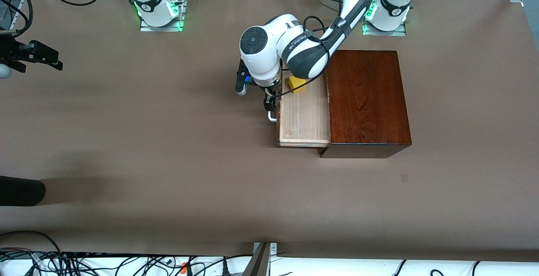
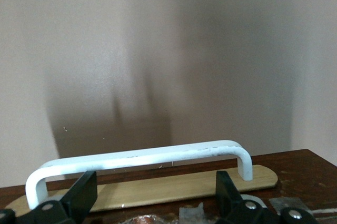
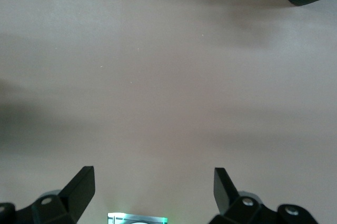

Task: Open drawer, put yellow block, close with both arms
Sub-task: 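Push the drawer front inward with the left gripper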

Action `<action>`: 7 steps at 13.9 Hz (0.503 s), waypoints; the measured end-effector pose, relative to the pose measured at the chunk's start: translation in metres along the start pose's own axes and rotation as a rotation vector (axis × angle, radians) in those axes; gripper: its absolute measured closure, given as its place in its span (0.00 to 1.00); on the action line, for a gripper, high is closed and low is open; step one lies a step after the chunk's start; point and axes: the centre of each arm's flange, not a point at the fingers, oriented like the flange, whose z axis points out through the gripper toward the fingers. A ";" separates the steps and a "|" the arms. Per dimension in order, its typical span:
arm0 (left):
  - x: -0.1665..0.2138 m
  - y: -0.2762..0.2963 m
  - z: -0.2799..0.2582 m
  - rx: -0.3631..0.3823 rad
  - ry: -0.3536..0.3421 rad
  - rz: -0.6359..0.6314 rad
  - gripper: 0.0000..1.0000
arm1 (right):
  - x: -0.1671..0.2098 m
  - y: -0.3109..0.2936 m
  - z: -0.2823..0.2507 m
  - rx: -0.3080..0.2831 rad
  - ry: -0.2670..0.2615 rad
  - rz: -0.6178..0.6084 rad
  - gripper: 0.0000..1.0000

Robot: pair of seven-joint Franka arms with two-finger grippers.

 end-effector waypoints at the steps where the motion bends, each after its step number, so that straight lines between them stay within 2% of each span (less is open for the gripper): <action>1: -0.001 0.000 -0.001 -0.001 0.000 -0.009 0.00 | 0.000 0.000 0.000 0.000 0.000 0.000 0.00; 7: -0.012 -0.002 -0.002 -0.019 -0.022 -0.049 0.00 | 0.000 0.000 0.000 0.000 -0.001 0.000 0.00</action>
